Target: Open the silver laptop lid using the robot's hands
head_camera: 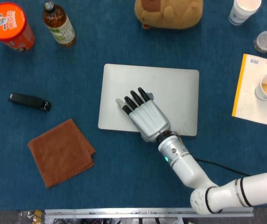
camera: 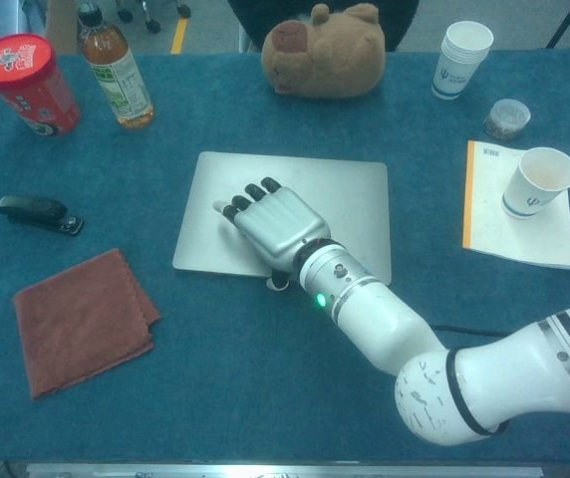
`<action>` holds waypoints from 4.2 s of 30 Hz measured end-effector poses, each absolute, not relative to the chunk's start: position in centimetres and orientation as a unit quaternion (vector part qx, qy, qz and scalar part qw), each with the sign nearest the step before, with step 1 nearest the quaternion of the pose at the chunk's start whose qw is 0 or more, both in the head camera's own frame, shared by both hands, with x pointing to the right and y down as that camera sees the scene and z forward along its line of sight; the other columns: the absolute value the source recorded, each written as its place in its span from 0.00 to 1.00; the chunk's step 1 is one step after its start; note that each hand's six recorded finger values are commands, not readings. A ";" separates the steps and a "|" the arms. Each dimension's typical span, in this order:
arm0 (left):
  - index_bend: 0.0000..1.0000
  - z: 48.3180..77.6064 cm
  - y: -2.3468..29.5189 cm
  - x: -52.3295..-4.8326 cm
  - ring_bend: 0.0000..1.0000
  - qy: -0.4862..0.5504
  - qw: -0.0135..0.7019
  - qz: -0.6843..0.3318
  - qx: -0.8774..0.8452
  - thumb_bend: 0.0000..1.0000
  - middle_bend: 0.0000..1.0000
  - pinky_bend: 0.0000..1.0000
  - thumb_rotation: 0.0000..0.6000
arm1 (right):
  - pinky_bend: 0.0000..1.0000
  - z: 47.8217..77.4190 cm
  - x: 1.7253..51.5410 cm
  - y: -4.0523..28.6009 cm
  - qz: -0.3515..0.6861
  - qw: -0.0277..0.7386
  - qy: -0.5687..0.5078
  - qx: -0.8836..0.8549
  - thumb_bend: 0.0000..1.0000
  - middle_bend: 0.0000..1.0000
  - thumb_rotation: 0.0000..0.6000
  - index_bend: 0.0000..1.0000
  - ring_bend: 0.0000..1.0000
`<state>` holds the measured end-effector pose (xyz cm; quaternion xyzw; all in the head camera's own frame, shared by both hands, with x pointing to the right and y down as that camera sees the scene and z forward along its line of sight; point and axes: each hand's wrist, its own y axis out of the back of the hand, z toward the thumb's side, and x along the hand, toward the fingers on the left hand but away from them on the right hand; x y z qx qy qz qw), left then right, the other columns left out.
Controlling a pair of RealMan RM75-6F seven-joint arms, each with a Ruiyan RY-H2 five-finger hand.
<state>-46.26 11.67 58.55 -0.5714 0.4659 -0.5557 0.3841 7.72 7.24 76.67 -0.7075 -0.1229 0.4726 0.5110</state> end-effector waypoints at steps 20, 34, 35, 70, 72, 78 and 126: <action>0.19 61.8 11.2 -47.6 0.03 0.429 0.347 -0.590 -0.590 0.47 0.11 0.00 1.00 | 0.06 73.8 7.2 5.6 0.461 0.534 -0.143 -0.694 0.41 0.13 1.00 0.06 0.00; 0.23 65.0 11.0 -44.7 0.07 0.360 0.329 -0.568 -0.663 0.47 0.17 0.00 1.00 | 0.06 71.6 7.9 4.1 0.465 0.548 -0.157 -0.677 0.41 0.13 1.00 0.06 0.00; 0.23 65.1 11.0 -44.3 0.07 0.354 0.329 -0.564 -0.669 0.47 0.17 0.00 1.00 | 0.06 71.6 7.9 4.0 0.466 0.549 -0.158 -0.676 0.41 0.13 1.00 0.06 0.00; 0.10 69.2 8.5 -30.7 0.01 0.148 0.347 -0.463 -0.802 0.47 0.05 0.00 0.68 | 0.06 69.5 9.1 1.3 0.479 0.554 -0.191 -0.653 0.42 0.13 1.00 0.06 0.00; 0.10 69.3 8.3 -30.3 0.01 0.141 0.346 -0.459 -0.806 0.47 0.04 0.00 0.67 | 0.06 69.5 9.1 1.2 0.478 0.555 -0.192 -0.653 0.42 0.13 1.00 0.06 0.00; 0.10 69.8 8.1 -29.0 0.01 0.124 0.344 -0.450 -0.815 0.47 0.04 0.00 0.66 | 0.06 69.4 9.1 1.1 0.480 0.554 -0.193 -0.652 0.42 0.13 1.00 0.06 0.00; 0.10 74.1 6.0 -20.6 0.00 0.060 0.338 -0.408 -0.846 0.47 0.03 0.00 0.66 | 0.06 68.8 9.4 0.1 0.489 0.563 -0.197 -0.636 0.42 0.13 1.00 0.06 0.00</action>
